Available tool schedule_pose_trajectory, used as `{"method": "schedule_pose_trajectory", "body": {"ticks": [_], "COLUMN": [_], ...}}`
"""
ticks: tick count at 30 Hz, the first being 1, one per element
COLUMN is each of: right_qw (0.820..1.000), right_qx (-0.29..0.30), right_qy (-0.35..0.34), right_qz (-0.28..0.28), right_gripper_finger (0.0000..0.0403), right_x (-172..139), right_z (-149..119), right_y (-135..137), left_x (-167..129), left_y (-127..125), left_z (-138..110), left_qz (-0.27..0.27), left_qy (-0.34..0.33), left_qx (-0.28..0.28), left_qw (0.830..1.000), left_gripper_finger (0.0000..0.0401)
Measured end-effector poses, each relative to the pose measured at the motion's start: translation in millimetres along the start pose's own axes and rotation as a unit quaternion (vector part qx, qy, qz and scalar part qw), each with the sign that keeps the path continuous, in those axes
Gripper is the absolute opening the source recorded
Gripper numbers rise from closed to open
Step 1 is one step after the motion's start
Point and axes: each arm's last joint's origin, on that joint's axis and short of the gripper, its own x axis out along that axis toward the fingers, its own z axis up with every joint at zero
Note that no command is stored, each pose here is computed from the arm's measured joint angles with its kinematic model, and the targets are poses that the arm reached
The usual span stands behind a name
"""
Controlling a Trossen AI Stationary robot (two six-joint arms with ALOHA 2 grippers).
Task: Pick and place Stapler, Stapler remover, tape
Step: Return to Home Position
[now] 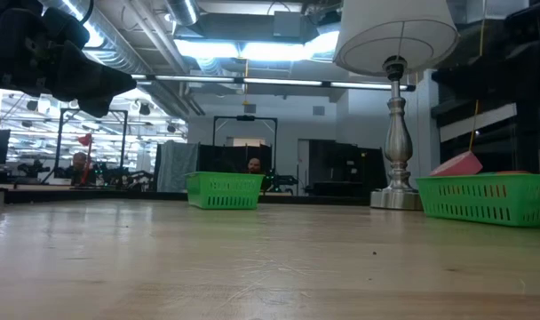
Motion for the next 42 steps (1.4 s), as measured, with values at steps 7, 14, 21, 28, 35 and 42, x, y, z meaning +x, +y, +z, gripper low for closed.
{"method": "schedule_pose_trajectory", "body": {"ticks": [7, 14, 21, 28, 35, 42], "right_qw": [0.999, 1.000, 1.000, 1.000, 1.000, 1.000], "right_qx": [0.005, 0.004, 0.004, 0.004, 0.004, 0.004], "right_qy": [-0.033, -0.029, -0.028, -0.028, -0.028, -0.028], "right_qz": [-0.009, -0.008, -0.008, -0.008, -0.008, -0.008], "right_gripper_finger": [0.0243, 0.0243, 0.0243, 0.0243, 0.0243, 0.0243], "right_x": [-4.0, -3.5, -3.5, -3.5, -3.5, -3.5], "right_z": [5.1, 4.5, 4.5, 4.5, 4.5, 4.5], "right_y": [-2.0, -1.7, -1.7, -1.7, -1.8, -1.7], "left_x": [0.0, 0.0, 0.0, 0.0, 0.0, 0.0], "left_y": [0.0, 0.1, 0.0, 0.0, 0.0, 0.0], "left_z": [-0.1, -0.1, 0.0, 0.0, 0.0, -0.1], "left_qz": [0.000, 0.000, 0.000, 0.000, 0.000, 0.000], "left_qy": [0.000, 0.000, 0.000, 0.000, 0.000, 0.000], "left_qx": [0.000, 0.000, 0.000, 0.000, 0.000, 0.000], "left_qw": [1.000, 1.000, 1.000, 1.000, 1.000, 1.000], "left_gripper_finger": [0.0058, 0.0058, 0.0058, 0.0058, 0.0058, 0.0058]}}
